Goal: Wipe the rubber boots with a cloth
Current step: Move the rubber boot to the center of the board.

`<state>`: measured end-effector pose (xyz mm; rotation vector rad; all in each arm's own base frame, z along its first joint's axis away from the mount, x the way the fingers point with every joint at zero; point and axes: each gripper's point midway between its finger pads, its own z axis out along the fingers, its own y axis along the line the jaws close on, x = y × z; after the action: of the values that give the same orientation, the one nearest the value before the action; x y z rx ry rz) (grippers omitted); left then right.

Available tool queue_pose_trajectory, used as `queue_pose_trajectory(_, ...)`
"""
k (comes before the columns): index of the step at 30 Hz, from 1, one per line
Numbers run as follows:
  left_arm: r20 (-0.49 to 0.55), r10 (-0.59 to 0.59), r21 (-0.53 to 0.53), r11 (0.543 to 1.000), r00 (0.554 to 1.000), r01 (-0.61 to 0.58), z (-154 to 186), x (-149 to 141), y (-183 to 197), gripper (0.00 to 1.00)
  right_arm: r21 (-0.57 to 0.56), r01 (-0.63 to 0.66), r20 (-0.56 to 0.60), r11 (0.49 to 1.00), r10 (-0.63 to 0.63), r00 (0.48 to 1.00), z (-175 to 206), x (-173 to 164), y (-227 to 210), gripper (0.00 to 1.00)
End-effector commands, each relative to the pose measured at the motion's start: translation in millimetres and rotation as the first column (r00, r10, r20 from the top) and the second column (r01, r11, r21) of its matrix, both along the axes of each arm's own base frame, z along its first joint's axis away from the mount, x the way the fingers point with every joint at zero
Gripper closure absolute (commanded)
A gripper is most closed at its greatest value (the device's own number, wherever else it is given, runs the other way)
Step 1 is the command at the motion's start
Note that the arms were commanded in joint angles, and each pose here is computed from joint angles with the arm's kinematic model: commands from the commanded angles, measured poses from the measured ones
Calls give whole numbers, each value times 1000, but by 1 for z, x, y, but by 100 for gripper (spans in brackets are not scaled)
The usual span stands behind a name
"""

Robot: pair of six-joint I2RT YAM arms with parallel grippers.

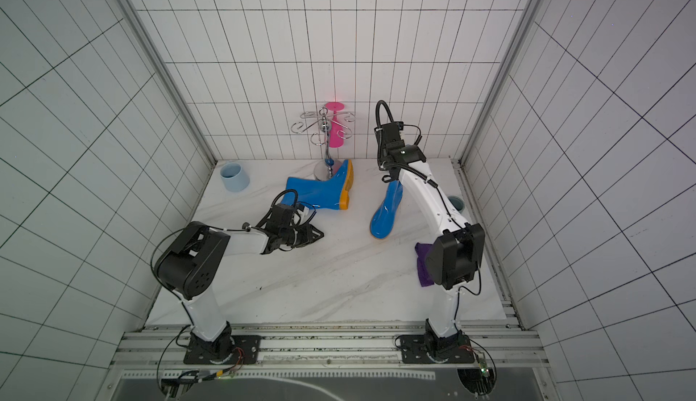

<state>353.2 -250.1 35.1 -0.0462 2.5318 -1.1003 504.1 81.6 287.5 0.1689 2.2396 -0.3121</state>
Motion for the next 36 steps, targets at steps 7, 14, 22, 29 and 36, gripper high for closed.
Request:
queue_pose_trajectory(7,0,33,25,999,999,-33,-7,14,11,68,-68,-74,119,995,81,990,50,47,-10,100)
queue_pose_trajectory(14,0,54,37,998,999,-54,-9,21,18,68,-74,-132,169,988,143,975,54,66,2,100)
queue_pose_trajectory(22,1,75,48,996,997,-75,-9,27,26,68,-65,-177,217,982,187,958,67,79,10,100)
queue_pose_trajectory(29,14,113,68,991,994,-113,2,28,41,67,-73,-130,150,989,139,979,42,76,-1,75)
queue_pose_trajectory(36,98,232,121,962,968,-243,41,38,72,62,-29,-131,203,991,134,970,75,53,-4,54)
